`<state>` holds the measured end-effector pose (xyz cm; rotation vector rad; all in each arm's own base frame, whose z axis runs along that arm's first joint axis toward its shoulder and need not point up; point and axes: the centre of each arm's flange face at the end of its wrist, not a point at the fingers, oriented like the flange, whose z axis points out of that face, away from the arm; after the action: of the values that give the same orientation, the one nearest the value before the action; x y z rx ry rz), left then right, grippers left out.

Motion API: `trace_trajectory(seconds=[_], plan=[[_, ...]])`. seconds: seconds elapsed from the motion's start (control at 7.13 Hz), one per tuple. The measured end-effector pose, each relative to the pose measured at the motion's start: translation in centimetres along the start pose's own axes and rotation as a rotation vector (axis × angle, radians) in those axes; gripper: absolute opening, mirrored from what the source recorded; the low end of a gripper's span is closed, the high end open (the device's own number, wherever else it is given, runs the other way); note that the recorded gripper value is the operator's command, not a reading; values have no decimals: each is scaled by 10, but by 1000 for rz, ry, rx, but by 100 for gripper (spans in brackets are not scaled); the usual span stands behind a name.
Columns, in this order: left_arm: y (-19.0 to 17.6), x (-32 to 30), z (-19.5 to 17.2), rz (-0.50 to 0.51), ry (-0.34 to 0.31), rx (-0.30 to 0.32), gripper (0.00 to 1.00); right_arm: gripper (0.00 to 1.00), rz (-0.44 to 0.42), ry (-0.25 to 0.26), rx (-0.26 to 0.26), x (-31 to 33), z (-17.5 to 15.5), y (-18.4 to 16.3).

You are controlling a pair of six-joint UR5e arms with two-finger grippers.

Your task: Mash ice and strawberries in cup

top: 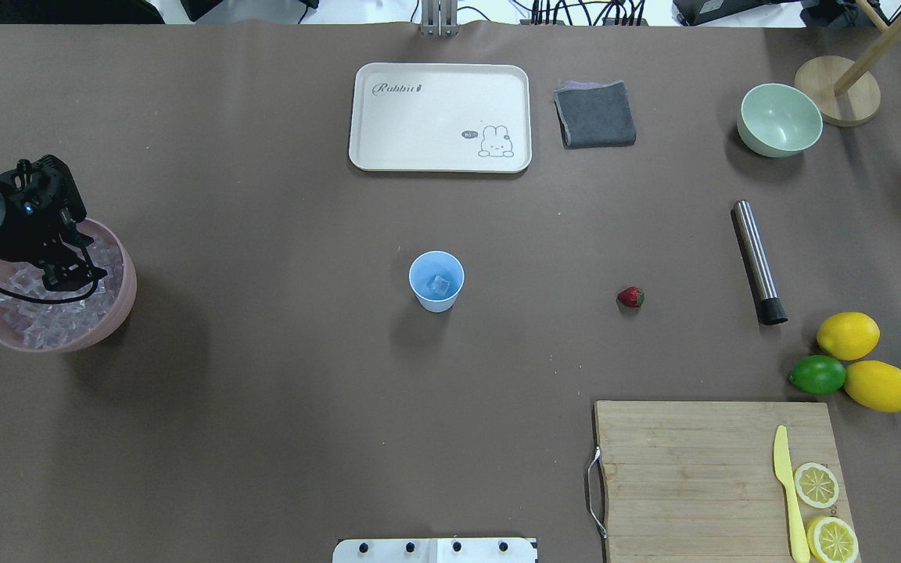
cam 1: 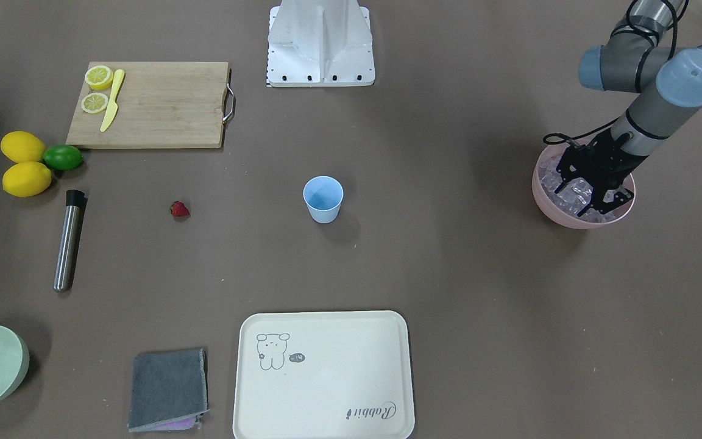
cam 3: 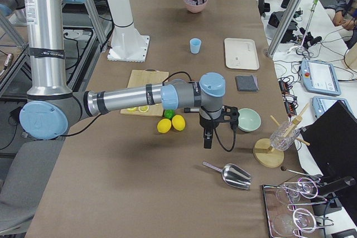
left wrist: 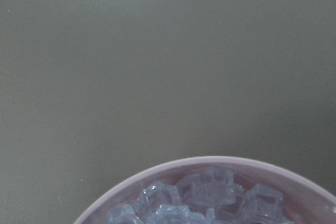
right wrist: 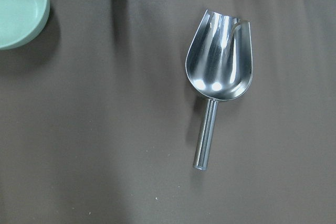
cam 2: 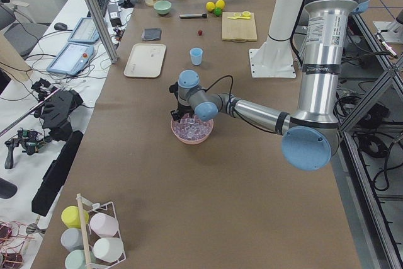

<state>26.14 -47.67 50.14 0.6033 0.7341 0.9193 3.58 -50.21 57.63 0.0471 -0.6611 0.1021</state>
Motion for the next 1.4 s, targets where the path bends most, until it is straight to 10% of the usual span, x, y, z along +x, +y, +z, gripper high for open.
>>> trace_trajectory(seconds=[0.98, 1.12, 1.4], plan=[[12, 4, -28, -13, 32, 25, 0, 100, -1, 0, 2, -1, -1, -1], [14, 3, -29, -16, 35, 26, 82, 100, -2, -1, 3, -1, -2, -1], [16, 3, -29, -17, 38, 27, 98, 100, -6, -2, 9, -3, -4, -1]])
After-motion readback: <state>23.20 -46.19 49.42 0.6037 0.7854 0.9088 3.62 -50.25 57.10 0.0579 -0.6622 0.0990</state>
